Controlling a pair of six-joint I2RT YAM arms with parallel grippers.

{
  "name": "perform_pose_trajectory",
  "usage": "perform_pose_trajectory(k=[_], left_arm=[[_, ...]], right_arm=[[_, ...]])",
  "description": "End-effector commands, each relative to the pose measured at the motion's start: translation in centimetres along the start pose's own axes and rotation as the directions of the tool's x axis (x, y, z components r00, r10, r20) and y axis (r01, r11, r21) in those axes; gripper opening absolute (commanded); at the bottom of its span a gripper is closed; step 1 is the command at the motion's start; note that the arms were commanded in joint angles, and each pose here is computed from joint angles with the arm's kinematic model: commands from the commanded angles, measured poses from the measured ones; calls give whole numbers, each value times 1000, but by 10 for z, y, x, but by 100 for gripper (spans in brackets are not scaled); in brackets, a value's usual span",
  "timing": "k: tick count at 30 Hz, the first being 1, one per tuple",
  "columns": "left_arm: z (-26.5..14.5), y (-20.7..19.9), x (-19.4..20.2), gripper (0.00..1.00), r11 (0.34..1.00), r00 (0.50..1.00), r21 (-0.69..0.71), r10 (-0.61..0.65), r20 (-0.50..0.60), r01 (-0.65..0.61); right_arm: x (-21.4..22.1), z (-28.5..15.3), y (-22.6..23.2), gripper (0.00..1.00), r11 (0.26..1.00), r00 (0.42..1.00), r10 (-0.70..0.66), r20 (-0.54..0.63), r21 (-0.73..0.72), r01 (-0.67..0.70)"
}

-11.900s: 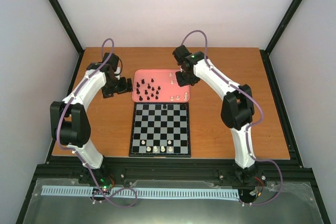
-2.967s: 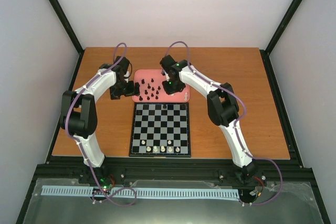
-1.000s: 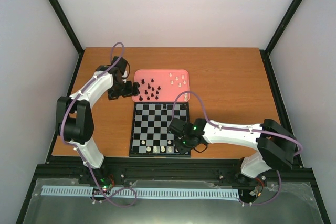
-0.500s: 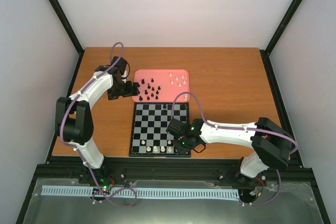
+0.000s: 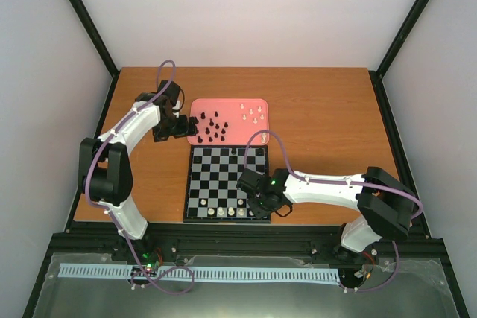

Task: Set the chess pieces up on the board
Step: Place the chess piece on the chessboard, then pick up the chess piece from the storage box.

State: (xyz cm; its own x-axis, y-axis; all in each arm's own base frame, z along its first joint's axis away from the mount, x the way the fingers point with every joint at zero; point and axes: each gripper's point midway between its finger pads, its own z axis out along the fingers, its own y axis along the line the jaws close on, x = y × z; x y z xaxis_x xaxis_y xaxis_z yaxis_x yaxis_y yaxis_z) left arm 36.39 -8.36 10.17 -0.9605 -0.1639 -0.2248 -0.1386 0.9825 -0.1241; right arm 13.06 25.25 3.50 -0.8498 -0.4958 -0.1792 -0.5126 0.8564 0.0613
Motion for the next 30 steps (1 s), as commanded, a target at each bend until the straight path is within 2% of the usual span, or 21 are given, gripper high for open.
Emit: perform_pose_trajectory(k=[1, 13, 18, 23, 30], left_arm=[[-8, -7, -8, 100, 1000, 999, 29, 0, 33, -1], [-9, -8, -9, 100, 1000, 999, 32, -1, 35, 0], [-9, -9, -9, 100, 999, 999, 38, -1, 35, -1], [-9, -10, -11, 100, 999, 999, 40, -1, 35, 0], [-9, -11, -12, 100, 999, 1000, 42, 2, 31, -4]], right_arm=[[-9, -12, -3, 37, 999, 999, 13, 52, 34, -14], [-24, -29, -3, 42, 999, 995, -18, 99, 52, 12], [-41, -47, -15, 45, 996, 989, 16, 149, 86, -30], [-80, -70, -40, 45, 990, 970, 100, 223, 74, -119], [-167, -86, -101, 42, 962, 934, 229, 272, 80, -260]])
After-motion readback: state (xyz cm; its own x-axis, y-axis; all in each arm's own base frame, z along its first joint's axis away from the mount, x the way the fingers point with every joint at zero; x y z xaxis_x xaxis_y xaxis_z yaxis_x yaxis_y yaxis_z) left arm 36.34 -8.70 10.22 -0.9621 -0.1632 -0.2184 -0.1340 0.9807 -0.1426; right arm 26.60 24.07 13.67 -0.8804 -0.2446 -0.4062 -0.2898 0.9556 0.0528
